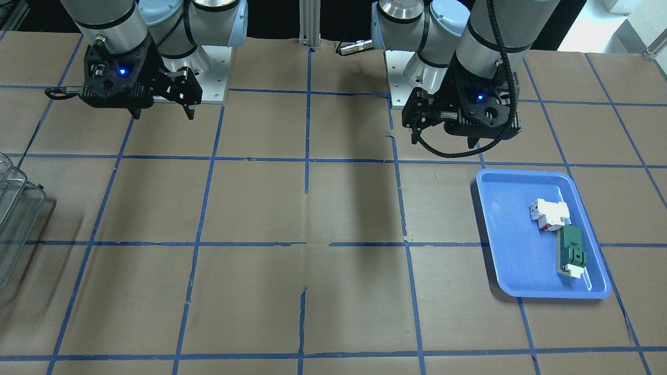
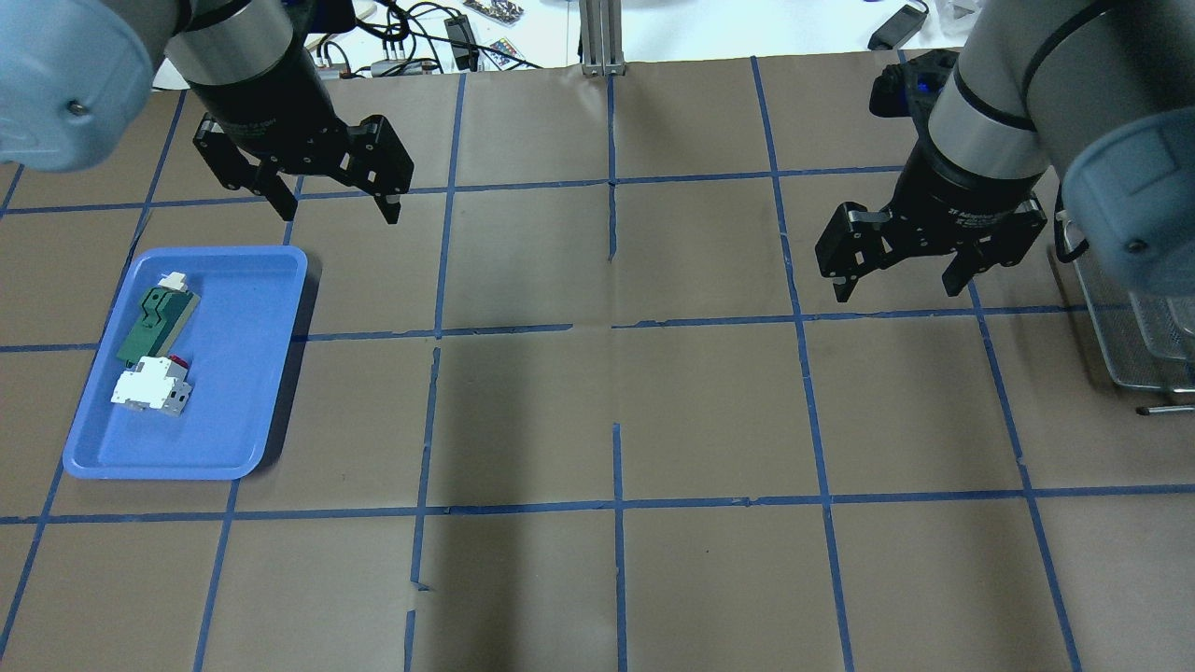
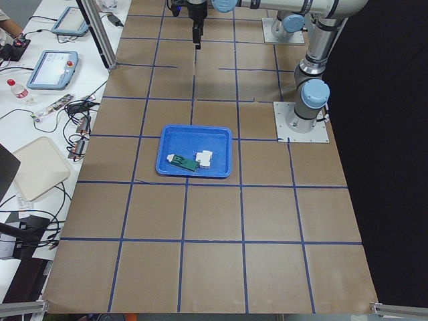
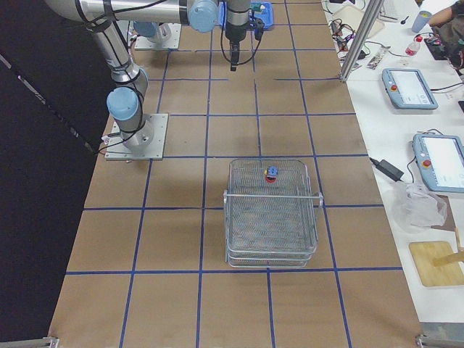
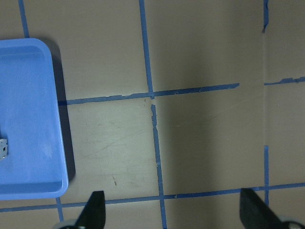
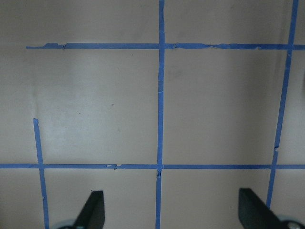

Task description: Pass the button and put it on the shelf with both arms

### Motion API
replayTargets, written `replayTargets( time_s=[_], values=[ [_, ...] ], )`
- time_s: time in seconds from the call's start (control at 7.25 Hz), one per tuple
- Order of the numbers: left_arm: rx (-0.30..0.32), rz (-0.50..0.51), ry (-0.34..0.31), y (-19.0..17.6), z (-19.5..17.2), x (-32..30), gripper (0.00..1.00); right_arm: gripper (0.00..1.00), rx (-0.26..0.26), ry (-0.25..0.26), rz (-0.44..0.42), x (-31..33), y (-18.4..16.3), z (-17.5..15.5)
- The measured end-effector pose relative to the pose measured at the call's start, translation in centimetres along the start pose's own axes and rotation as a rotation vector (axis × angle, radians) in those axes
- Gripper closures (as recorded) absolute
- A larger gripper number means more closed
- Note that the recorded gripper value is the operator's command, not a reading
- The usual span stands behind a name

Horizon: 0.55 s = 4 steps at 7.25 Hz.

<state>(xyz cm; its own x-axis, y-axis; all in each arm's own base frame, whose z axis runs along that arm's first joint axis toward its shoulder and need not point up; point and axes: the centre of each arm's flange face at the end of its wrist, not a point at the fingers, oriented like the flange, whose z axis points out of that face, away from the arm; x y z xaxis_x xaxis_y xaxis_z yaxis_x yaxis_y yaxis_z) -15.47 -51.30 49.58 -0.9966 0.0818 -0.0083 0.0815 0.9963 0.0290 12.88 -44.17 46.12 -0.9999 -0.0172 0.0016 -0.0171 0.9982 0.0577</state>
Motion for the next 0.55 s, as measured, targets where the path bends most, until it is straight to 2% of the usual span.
replayTargets(
  time_s=[0.55],
  values=[
    [0.001,-0.001,0.001,-0.01,-0.05,-0.07,0.0,0.0,0.007,-0.001,-0.002,-0.04,0.22,-0.27]
  ],
)
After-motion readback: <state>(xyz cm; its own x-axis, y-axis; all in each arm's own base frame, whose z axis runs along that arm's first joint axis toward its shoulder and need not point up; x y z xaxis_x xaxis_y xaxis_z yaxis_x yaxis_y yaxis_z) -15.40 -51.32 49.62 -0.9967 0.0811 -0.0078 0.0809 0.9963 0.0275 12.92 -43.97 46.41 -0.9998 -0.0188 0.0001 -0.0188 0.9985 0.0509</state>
